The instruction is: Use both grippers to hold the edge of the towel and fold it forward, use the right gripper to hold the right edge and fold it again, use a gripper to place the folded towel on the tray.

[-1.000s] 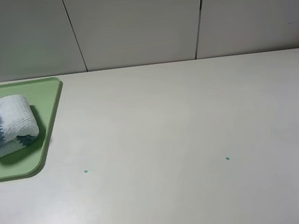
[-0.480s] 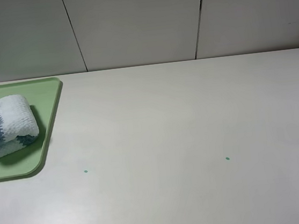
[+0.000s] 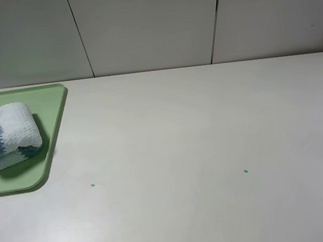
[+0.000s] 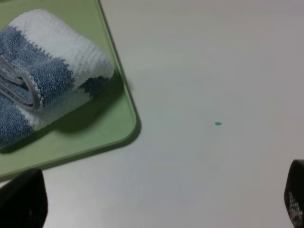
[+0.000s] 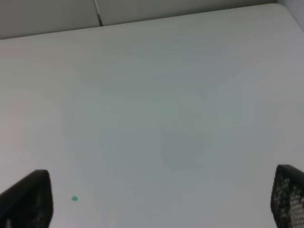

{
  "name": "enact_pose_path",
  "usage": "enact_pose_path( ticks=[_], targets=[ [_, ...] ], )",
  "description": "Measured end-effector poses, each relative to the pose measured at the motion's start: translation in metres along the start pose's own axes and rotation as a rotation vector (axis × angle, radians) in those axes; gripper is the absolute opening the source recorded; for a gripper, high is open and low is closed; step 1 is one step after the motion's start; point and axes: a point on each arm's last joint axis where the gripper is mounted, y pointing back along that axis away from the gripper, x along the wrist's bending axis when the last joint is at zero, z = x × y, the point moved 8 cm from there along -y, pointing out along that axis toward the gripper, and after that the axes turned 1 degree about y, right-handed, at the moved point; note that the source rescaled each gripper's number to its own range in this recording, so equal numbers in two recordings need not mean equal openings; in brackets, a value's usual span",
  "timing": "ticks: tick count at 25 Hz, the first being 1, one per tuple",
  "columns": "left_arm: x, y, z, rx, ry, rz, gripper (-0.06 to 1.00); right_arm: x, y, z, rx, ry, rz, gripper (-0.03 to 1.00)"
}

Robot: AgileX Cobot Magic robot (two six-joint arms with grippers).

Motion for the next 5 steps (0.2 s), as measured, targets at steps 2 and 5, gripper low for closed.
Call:
enact_pose_path(
  ticks=[2,5],
  targets=[
    [0.0,0.0,0.0,0.0,0.001,0.0,1.0,0.0,0.0,0.0,0.0,0.0,0.0,1.0],
    [0.0,0.0,0.0,0.0,0.001,0.0,1.0,0.0,0.0,0.0,0.0,0.0,0.0,1.0]
  ],
)
